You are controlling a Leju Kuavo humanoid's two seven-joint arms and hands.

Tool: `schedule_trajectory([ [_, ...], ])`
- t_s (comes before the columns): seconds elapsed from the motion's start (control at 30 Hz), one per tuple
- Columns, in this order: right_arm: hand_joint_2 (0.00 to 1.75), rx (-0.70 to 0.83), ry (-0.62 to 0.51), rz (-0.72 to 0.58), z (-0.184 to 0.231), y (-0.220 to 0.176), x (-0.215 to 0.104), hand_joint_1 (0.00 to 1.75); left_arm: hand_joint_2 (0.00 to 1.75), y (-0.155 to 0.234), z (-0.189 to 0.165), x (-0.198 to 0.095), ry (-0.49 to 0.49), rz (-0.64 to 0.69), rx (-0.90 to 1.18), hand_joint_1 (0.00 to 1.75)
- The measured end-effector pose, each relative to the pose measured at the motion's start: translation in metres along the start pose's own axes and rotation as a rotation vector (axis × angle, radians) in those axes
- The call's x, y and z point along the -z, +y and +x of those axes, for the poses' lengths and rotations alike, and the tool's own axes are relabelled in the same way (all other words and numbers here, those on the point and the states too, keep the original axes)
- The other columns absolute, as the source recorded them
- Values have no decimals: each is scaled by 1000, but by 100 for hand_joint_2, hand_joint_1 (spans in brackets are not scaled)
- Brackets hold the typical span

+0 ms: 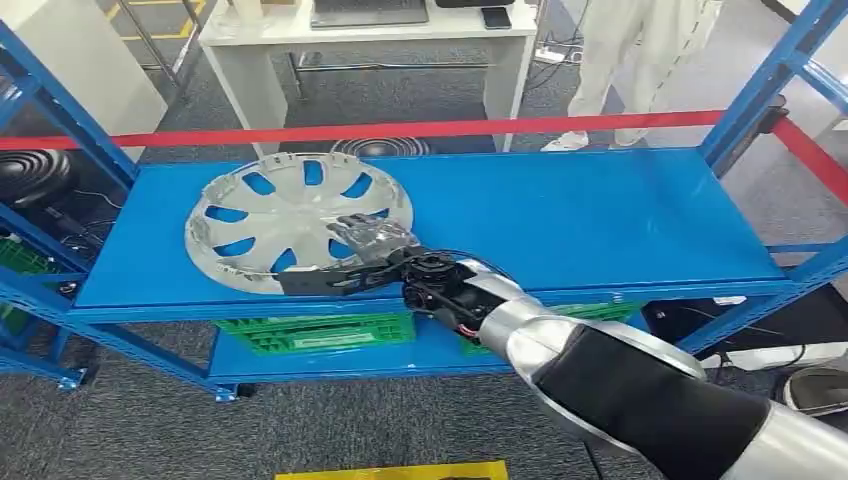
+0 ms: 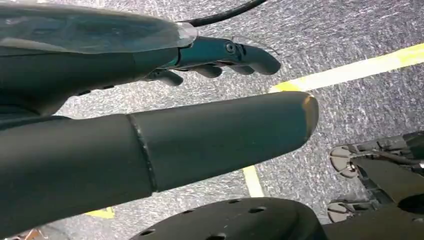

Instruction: Take the parts from the cabinet and place them on the table.

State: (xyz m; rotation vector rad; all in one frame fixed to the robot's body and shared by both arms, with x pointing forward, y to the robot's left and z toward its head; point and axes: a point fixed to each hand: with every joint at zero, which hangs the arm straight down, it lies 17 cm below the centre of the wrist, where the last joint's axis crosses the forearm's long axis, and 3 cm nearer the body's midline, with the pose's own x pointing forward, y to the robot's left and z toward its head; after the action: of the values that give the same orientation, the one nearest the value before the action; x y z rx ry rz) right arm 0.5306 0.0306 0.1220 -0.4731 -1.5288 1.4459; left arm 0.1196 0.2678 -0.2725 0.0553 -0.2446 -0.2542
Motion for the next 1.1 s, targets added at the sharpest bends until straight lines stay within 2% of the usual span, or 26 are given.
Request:
schedule_trajectory([
  [0.73, 175, -12, -121, -68, -2, -4, -7, 0, 0, -4, 9, 0, -15, -15, 20, 0],
  [1.1, 175, -45, -178, -30, 4, 13, -13, 0, 0, -6, 10, 0, -19, -22, 18, 0],
])
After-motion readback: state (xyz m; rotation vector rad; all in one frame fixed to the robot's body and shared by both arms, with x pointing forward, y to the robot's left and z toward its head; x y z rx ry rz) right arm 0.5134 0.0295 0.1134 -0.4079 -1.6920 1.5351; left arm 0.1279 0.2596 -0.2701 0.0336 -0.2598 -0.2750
